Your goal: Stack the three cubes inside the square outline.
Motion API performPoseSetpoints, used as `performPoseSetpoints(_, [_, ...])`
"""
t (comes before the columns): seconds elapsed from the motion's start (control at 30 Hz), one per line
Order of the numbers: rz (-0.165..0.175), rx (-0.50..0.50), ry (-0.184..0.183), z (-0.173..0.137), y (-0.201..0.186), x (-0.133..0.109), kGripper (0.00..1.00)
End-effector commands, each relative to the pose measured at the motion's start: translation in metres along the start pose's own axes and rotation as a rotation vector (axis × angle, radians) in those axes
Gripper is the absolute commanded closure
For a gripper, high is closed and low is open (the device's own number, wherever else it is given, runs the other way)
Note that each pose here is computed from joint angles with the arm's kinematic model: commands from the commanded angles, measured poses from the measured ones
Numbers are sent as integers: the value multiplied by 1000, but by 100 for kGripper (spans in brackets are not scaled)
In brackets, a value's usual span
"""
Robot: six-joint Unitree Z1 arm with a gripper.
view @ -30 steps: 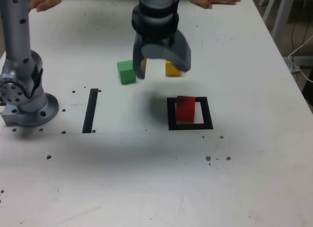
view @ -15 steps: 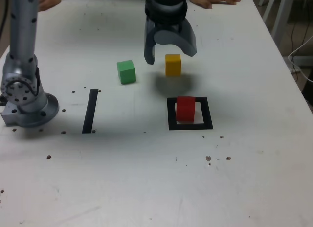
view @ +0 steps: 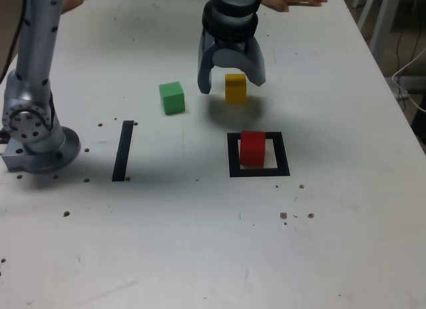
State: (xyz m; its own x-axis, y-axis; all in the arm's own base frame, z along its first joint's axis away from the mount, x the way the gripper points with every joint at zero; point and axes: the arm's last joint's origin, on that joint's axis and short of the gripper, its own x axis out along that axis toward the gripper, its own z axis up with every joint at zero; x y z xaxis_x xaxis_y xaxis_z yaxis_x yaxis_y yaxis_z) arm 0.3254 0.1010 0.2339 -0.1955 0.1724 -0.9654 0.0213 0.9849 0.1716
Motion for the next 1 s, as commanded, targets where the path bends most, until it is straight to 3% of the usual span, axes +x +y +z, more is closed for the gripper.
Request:
performPoseSetpoints(0.0, [-6,7,1,4,0,4,10])
performPoseSetpoints(0.27, [-9,16,-14,9,0,8,18])
performPoseSetpoints(0.67, [-20,21,-25,11,0,10,51])
performPoseSetpoints(0.97, [-49,9,-35,15,1,22,65])
